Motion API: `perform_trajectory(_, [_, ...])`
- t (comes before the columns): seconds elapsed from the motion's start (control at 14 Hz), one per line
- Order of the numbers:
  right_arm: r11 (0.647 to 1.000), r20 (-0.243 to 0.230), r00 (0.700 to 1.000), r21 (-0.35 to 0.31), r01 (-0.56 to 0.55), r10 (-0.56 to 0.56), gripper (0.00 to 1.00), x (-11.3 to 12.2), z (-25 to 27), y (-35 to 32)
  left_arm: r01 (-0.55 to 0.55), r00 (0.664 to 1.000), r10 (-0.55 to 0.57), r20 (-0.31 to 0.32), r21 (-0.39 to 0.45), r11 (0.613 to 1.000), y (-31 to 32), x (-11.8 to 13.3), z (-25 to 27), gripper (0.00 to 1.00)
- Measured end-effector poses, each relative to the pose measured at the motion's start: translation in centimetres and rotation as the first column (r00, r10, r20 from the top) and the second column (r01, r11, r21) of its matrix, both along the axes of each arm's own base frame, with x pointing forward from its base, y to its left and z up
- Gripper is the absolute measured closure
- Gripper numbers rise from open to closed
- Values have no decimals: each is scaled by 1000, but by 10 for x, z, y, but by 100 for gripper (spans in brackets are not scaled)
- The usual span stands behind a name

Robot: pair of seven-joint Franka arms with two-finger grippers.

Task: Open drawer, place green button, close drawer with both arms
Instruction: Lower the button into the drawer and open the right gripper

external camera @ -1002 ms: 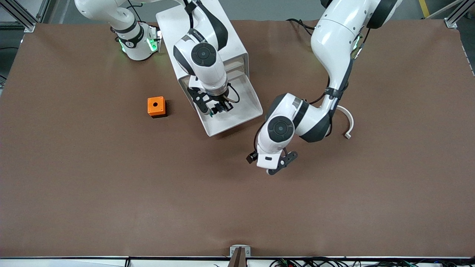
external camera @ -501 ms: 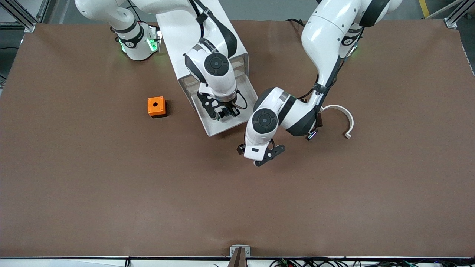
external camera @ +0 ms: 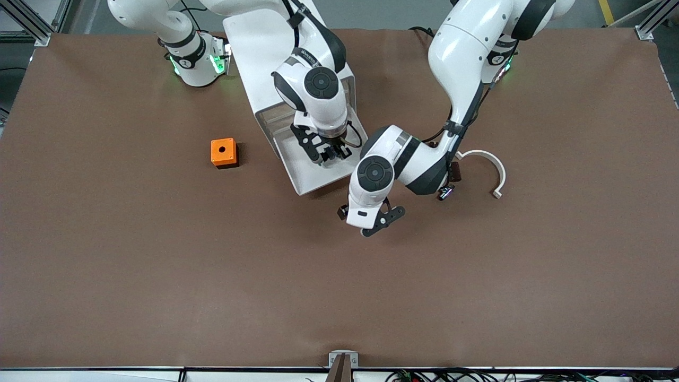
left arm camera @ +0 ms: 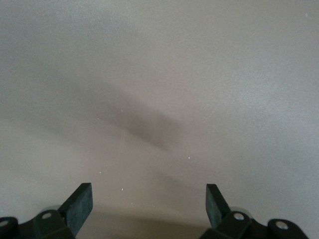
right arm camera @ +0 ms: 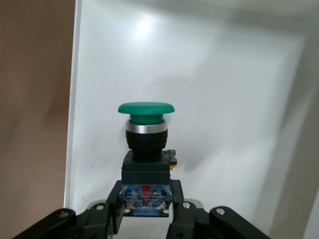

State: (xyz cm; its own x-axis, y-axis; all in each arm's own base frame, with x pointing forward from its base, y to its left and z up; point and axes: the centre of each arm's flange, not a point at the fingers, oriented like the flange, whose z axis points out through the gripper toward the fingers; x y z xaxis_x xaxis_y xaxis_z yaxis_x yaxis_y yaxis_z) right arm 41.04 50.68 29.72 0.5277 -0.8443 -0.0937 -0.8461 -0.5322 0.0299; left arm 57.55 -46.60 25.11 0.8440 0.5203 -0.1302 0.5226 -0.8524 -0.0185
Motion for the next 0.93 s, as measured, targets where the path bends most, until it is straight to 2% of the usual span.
perform_trajectory(0.93, [1000,-16,1000,-22,9,-9,59,-4,-16,2,-5,1000,5,-6,-8,1000,-1,-1,0,0])
